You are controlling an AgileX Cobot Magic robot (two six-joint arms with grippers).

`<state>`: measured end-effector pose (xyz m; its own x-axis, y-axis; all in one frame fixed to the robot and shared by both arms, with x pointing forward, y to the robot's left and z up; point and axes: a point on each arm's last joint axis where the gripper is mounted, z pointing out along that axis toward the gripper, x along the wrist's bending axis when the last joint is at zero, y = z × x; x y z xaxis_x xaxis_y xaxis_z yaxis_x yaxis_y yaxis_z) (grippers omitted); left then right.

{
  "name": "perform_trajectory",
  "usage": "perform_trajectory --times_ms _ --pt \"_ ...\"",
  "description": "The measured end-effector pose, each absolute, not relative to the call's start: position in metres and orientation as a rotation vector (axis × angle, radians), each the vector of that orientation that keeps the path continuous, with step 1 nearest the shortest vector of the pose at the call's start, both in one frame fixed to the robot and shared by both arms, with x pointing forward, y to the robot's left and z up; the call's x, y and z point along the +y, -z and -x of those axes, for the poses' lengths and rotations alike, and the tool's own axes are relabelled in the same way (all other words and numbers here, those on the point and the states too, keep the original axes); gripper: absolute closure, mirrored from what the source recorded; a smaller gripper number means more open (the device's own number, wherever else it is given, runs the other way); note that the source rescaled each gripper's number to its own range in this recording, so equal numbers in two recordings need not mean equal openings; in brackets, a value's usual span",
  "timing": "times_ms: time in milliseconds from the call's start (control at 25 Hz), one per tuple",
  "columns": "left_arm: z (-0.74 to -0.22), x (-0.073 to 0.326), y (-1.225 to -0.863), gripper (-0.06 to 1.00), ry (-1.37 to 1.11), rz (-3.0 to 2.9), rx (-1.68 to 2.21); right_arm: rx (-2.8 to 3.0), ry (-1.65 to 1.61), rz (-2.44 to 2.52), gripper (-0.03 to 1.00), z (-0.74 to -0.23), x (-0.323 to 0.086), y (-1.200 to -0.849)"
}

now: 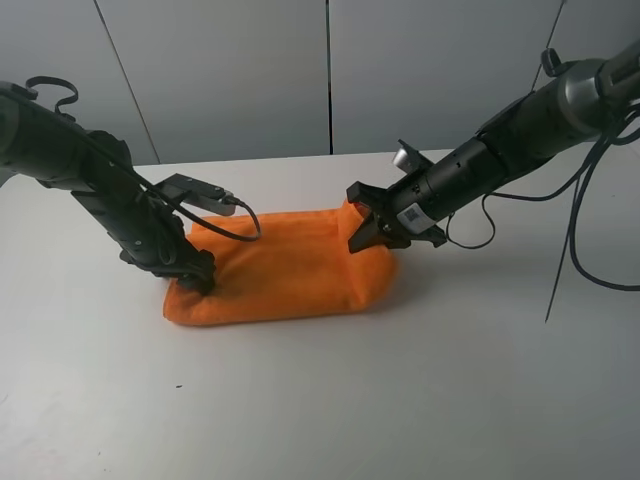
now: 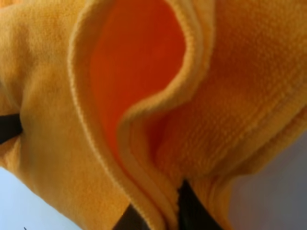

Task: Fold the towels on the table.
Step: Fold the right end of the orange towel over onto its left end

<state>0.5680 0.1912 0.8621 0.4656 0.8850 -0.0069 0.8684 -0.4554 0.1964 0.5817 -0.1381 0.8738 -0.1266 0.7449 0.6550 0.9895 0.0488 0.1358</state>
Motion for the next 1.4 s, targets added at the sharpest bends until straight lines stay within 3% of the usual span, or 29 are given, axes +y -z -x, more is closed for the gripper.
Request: perform_trajectory --times_ms 360,760,1400 --pt "-0.567 0.191 -0.862 -0.05 -0.153 -2.518 1.597 -1.807 0.987 1.618 0.92 -0.581 -0.125 -0.902" --pt "-0.568 0.191 -0.863 -0.05 -0.165 -2.509 1.598 -1.794 1.11 1.412 0.92 -0.561 -0.076 -0.912" --pt "-0.569 0.191 -0.863 -0.05 -0.173 -2.506 1.593 -1.618 1.027 1.298 0.92 -0.569 -0.04 -0.855"
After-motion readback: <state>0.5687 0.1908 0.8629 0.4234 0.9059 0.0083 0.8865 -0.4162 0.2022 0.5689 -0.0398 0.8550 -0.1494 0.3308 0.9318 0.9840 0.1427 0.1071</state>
